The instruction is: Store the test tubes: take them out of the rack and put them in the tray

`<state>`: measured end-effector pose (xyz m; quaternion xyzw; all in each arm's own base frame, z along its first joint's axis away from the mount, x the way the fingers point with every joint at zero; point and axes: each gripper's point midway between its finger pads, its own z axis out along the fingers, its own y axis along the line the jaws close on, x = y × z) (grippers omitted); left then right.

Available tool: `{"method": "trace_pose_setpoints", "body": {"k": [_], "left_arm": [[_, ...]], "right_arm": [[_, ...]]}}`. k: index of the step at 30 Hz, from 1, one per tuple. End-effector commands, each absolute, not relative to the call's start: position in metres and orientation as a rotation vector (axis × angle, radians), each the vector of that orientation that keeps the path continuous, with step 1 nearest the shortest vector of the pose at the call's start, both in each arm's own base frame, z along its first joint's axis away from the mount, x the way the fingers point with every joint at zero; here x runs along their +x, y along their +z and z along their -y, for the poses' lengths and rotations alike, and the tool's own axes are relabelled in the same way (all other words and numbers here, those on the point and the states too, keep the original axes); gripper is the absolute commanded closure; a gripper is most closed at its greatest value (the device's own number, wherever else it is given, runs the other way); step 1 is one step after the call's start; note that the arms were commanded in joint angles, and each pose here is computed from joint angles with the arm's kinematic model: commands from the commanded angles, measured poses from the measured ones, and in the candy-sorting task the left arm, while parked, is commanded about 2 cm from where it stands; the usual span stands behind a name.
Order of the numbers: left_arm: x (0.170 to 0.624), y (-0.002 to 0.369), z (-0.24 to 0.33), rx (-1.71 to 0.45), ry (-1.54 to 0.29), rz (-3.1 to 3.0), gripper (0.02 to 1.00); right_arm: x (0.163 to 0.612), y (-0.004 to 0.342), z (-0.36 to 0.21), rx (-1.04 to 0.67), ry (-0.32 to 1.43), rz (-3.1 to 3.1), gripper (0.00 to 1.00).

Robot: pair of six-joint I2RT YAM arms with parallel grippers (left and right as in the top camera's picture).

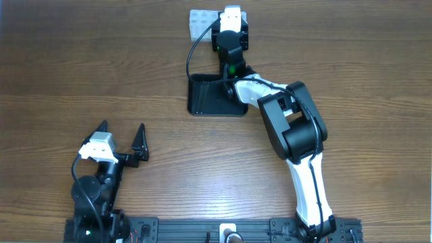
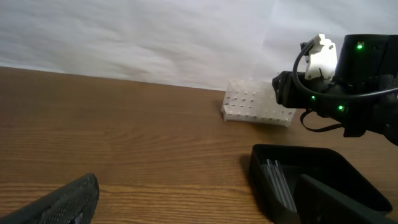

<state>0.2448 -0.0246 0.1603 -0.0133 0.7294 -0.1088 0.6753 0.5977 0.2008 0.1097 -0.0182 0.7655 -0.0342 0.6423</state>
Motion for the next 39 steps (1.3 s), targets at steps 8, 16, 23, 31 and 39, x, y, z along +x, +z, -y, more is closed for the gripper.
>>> {"method": "trace_pose_setpoints", "body": {"k": [8, 16, 23, 31, 39], "left_arm": [[0.245, 0.159, 0.025, -0.032, -0.253, -1.641, 0.020], [0.245, 0.159, 0.025, -0.032, -0.253, -1.641, 0.018], [0.245, 0.159, 0.025, -0.032, -0.253, -1.641, 0.018], [0.245, 0.159, 0.025, -0.032, -0.253, -1.641, 0.018], [0.245, 0.159, 0.025, -0.032, -0.253, -1.641, 0.018]], "right_arm": [[0.604, 0.111, -0.197, 0.009, -0.049, -1.736, 0.415], [0.607, 0.114, -0.191, 0.037, -0.034, -1.722, 0.402], [0.609, 0.121, -0.188, 0.046, -0.023, -1.697, 0.386], [0.610, 0.124, -0.192, 0.033, 0.002, -1.685, 0.402], [0.609, 0.118, -0.192, 0.025, -0.007, -1.708, 0.492]]}}
